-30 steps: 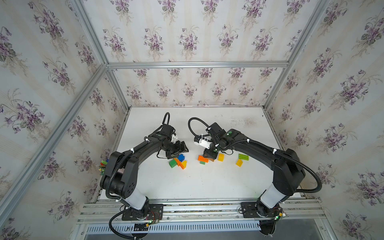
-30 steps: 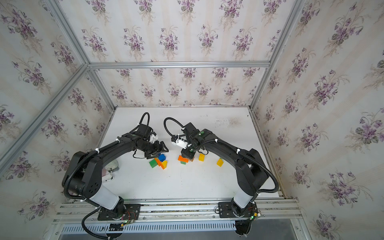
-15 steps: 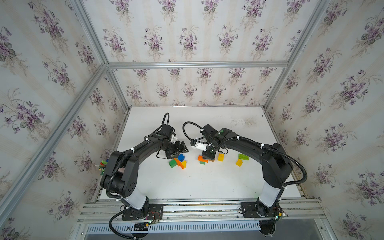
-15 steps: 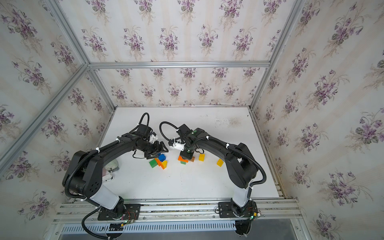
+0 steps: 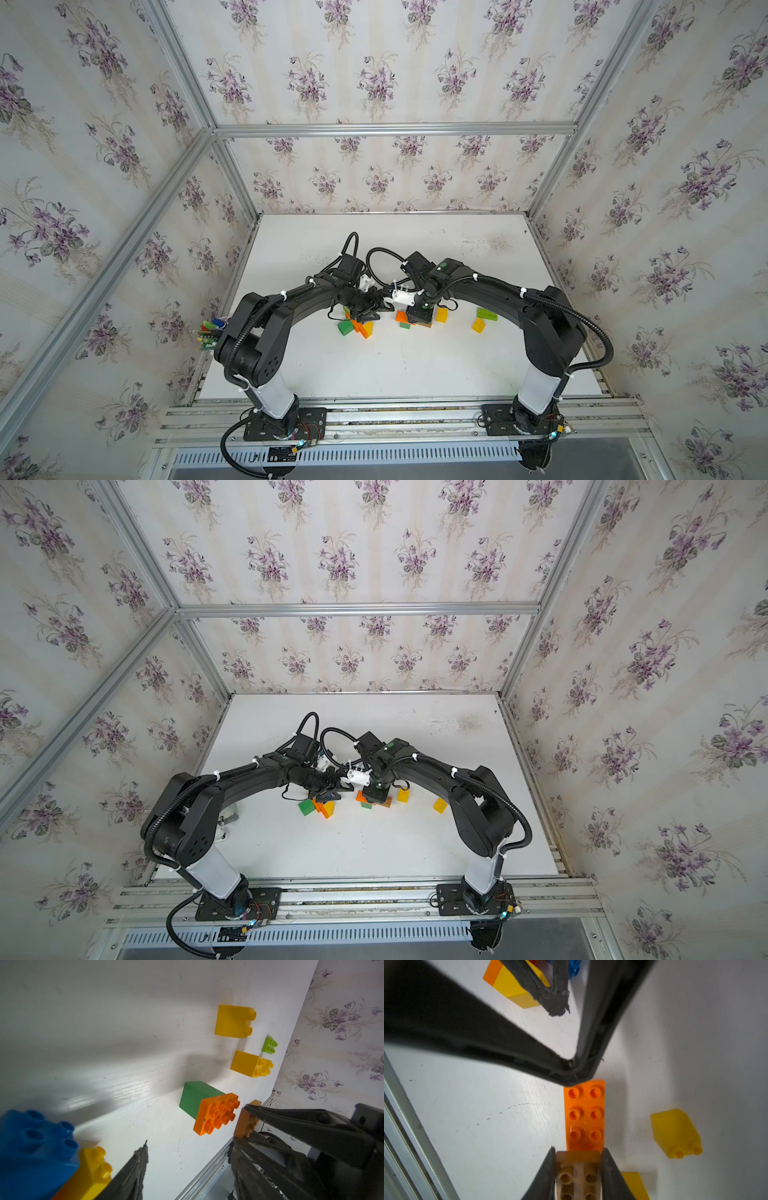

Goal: Assemble a fork with lego
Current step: Assemble the lego brick with the lego brick.

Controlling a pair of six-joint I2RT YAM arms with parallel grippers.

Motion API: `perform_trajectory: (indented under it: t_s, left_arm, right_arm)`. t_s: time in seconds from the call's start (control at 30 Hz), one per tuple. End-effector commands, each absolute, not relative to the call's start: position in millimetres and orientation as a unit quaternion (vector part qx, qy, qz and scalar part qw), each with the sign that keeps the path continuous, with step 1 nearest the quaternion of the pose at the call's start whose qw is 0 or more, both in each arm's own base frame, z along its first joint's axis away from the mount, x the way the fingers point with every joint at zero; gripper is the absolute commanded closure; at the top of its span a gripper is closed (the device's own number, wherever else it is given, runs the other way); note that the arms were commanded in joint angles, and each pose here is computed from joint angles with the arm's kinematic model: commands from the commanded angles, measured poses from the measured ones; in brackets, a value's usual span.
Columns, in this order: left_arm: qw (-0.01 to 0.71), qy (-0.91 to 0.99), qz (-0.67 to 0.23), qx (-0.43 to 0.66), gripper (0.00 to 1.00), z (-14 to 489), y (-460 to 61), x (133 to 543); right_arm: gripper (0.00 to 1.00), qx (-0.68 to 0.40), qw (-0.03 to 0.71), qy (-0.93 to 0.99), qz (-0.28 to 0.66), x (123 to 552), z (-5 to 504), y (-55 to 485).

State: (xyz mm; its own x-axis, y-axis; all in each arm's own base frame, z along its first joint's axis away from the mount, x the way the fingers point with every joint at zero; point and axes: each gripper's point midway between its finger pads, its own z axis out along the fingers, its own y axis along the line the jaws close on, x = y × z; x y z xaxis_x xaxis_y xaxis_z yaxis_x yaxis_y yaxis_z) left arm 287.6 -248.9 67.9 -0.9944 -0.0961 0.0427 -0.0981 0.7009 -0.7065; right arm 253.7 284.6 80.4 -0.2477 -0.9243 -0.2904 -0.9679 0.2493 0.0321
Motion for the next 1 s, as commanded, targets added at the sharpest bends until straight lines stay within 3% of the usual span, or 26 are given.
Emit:
perform_trajectory:
  t_s: [0.0,0.97]
  left_arm:
    - [-0.015,-0.908,0.416,0.055,0.36,75.5,-263.2,296.8]
    - [-0.012,-0.886,0.459,0.069,0.52,40.6,-280.8,286.9]
  right_arm:
    - [0.8,-0.607,0.129,0.773,0.128,254.1,90.9,291.9]
    - [0.8,-0.601,0.131,0.776,0.143,261.3,79.2,288.0]
